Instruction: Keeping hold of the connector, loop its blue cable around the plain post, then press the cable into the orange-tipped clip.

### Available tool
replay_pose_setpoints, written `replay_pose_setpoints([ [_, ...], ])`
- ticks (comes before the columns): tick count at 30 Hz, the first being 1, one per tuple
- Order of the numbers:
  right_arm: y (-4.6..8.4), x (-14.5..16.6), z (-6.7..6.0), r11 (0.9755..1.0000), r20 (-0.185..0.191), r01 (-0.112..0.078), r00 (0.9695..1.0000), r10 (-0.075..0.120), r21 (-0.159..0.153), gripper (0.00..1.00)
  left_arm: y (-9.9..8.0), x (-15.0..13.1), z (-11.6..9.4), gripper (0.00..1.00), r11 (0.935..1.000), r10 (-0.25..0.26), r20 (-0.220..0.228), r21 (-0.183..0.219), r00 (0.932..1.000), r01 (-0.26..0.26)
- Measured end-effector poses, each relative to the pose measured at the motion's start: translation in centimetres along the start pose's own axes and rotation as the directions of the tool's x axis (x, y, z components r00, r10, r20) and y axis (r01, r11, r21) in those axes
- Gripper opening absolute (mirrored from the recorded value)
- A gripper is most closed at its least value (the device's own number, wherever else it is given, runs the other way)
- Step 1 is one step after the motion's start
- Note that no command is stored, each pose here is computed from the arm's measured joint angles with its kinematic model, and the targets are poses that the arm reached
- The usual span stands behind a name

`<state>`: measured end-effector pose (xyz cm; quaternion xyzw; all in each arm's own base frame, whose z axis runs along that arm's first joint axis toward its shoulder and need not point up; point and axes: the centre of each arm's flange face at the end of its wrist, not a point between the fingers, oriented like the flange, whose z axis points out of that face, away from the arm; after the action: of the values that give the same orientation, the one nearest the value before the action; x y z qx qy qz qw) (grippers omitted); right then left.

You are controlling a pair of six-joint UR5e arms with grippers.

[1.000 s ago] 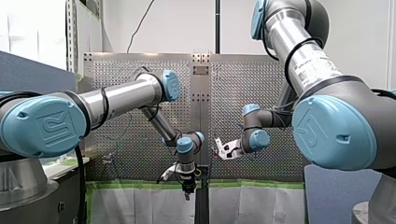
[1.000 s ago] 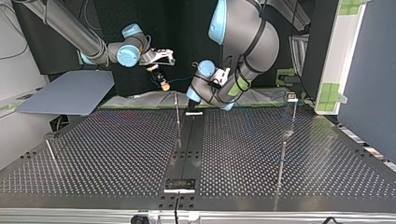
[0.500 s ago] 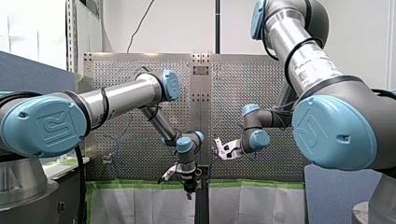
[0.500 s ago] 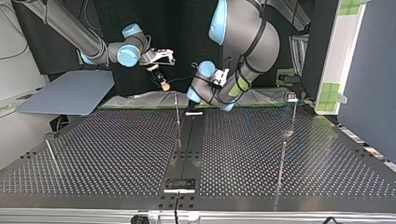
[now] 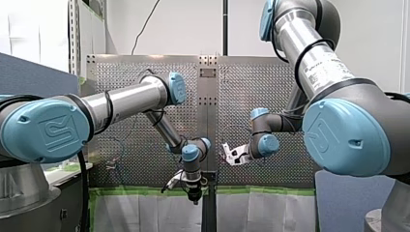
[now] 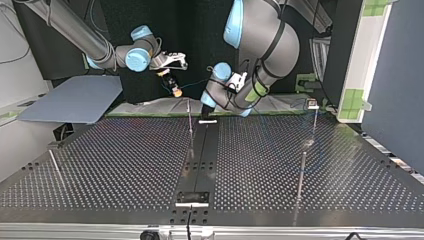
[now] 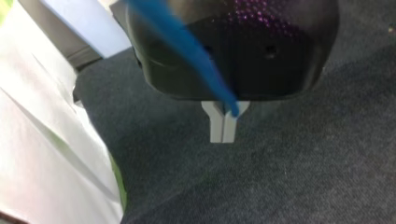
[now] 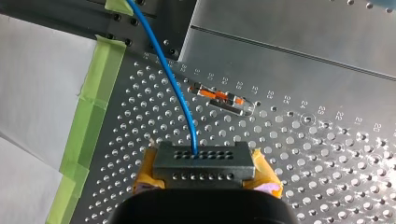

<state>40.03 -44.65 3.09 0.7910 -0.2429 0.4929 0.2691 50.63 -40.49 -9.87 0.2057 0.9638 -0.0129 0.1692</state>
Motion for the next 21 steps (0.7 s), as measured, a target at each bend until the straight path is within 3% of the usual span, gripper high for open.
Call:
replay_pose_setpoints([
  [5, 0.0, 0.0, 0.0, 1.0, 0.0, -0.002, 1.0, 0.002, -0.001, 0.0, 0.2, 0.3, 0.1, 0.0, 0.9999, -0.004, 0.019, -0.011, 0.9998, 0.004],
  [11, 0.3, -0.1, -0.1, 0.9999, 0.009, -0.008, 0.9999, 0.008, -0.014, 0.0, -0.1, -0.2, -1.6, 0.0, 0.9994, -0.035, 0.078, -0.001, 0.9964, 0.035],
  [17, 1.0, -0.4, -0.2, 0.9992, 0.022, -0.02, 0.9995, 0.021, -0.034, 0.0, -0.2, -0.7, -3.4, 0.0, 0.9961, -0.088, 0.133, 0.008, 0.9873, 0.087],
  [21, 1.2, -0.5, -0.2, 0.9989, 0.028, -0.026, 0.9993, 0.027, -0.039, 0.0, -0.1, -0.9, -4.8, 0.0, 0.9916, -0.127, 0.174, 0.002, 0.9764, 0.129],
])
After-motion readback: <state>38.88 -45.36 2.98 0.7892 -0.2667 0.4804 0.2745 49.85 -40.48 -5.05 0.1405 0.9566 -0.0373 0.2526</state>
